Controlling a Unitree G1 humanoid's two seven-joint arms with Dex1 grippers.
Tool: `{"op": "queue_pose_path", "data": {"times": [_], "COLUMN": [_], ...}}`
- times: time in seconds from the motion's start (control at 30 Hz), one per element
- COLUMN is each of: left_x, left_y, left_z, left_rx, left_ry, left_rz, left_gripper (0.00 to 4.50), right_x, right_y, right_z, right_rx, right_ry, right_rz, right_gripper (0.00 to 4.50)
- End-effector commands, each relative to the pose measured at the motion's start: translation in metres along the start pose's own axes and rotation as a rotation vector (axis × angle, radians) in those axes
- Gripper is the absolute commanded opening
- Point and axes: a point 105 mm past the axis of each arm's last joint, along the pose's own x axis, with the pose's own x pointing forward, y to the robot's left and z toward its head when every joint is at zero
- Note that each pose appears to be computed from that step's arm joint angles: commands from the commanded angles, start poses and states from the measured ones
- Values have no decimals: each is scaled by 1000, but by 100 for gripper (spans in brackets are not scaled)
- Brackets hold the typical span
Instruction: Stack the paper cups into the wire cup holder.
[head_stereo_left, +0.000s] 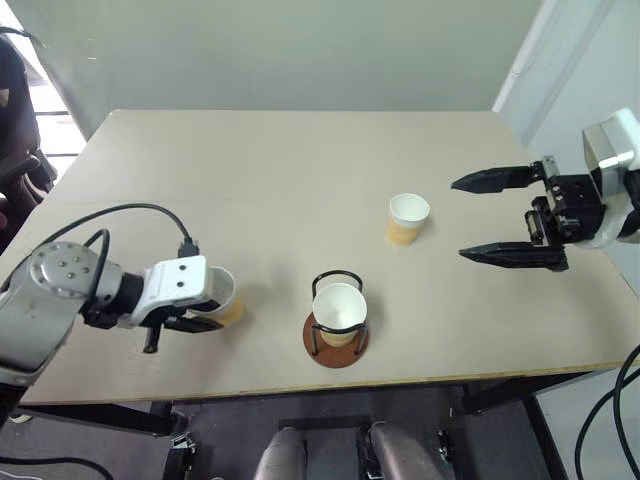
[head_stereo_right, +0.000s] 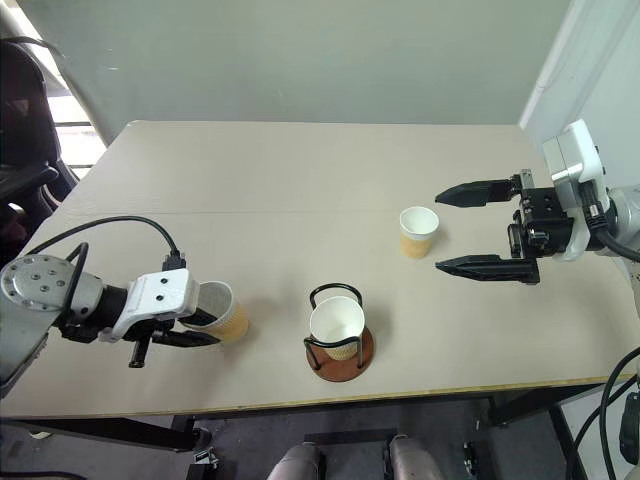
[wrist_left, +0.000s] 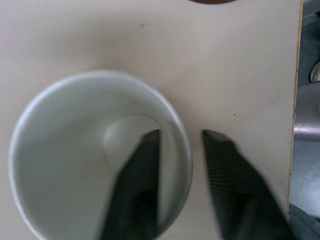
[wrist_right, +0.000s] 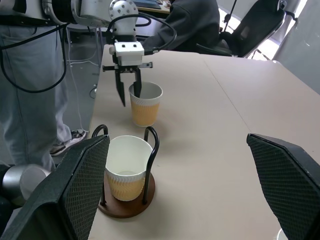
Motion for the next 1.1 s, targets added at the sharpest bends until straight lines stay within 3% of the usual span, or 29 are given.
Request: {"op": "queue_pose_path", "data": {"times": [0.03,0.17,0.3,0.47,0.53,0.9,1.1], "left_x": [-8,-19,-40,-81,-86,-39,-25], "left_y": [7,11,16,36,37,19,6], "left_z": [8,22,52,120,135,198,206], "left_rx": [43,91,178,391,438,692,766], "left_ry": [-3,-57,-188,-460,-510,-605,-583], "left_rz": [23,11,-15,-2,-26,-363,-482], "left_gripper": [5,5,5,5,5,5,5], "right_x": [-3,-3,-4,-12,-12,-18,-21], "right_y": [2,10,17,20,21,28,34], "right_z": [8,8,12,29,29,28,28], "right_rx": [-47,-50,-52,-80,-79,-88,-88], "right_ry": [11,23,19,-48,-41,1,25], "right_rz": [-16,11,15,-20,-31,-123,-162], "right_gripper": [450,450,450,450,450,450,450]}}
